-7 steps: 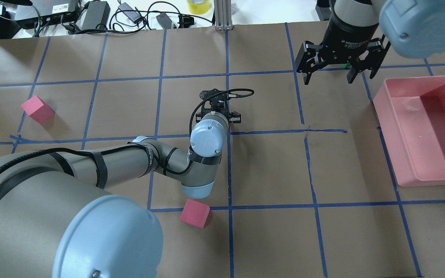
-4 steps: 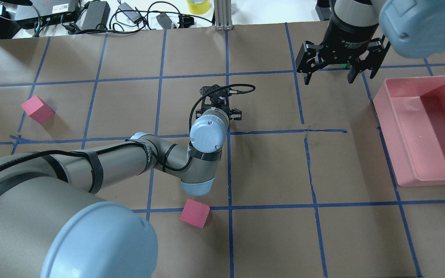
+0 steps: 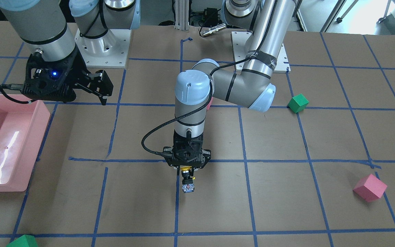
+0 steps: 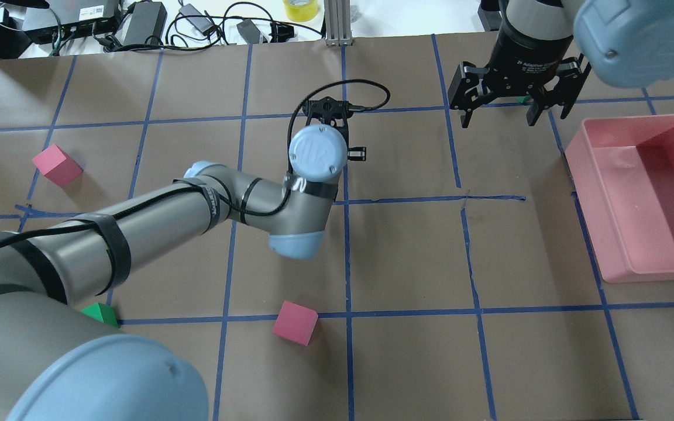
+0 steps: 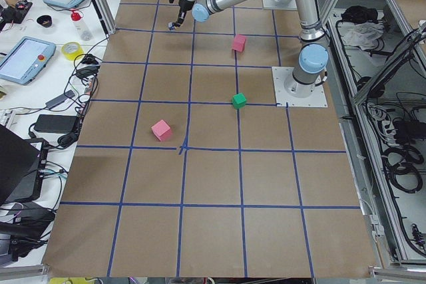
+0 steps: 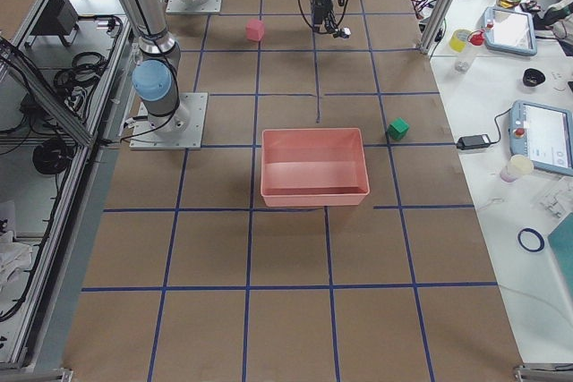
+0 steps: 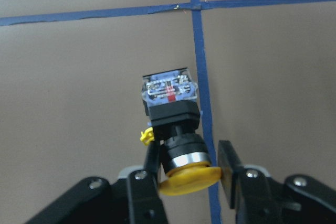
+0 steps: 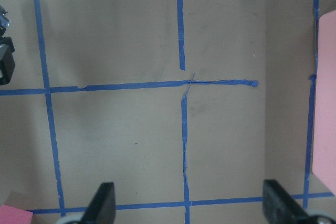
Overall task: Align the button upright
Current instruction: 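Lift the button with the left gripper and rotate it cap-down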
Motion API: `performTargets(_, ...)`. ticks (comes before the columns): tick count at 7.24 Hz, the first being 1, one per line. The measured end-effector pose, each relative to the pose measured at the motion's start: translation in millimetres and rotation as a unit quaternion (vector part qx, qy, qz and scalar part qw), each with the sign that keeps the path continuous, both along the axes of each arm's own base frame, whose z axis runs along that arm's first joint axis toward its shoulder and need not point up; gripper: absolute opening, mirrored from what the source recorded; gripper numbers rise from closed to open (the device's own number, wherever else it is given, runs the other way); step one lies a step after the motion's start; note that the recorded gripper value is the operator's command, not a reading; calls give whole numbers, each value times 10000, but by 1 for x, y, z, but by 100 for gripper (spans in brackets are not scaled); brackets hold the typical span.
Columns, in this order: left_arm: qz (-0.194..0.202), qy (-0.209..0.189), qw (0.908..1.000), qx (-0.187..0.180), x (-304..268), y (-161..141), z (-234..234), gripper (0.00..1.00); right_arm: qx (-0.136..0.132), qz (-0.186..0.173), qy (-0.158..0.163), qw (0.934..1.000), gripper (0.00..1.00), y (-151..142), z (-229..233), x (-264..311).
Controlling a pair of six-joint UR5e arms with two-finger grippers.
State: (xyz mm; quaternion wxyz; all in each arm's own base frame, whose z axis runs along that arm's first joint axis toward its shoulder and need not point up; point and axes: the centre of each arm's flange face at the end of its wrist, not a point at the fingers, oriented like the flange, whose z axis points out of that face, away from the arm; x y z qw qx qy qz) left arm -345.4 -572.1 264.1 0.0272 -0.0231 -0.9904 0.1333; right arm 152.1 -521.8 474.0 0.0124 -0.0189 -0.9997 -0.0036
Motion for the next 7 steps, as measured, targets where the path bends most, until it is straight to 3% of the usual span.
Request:
performTargets(1,172,301,9971,675,6,-2,14,22,-2,-1,4,10000,100,0,0,0)
performTargets(2,483,617,9885,1293,15,-3,16,23,0,-2,10,10000,100,0,0,0)
performTargets(4,1292,1020,9643,2076,20,-4,4,23,-4,-2,15,10000,100,0,0,0)
performTargets(7,2776,1298,9048,2958,17,-16,-15,24,-9,-2,25,10000,100,0,0,0)
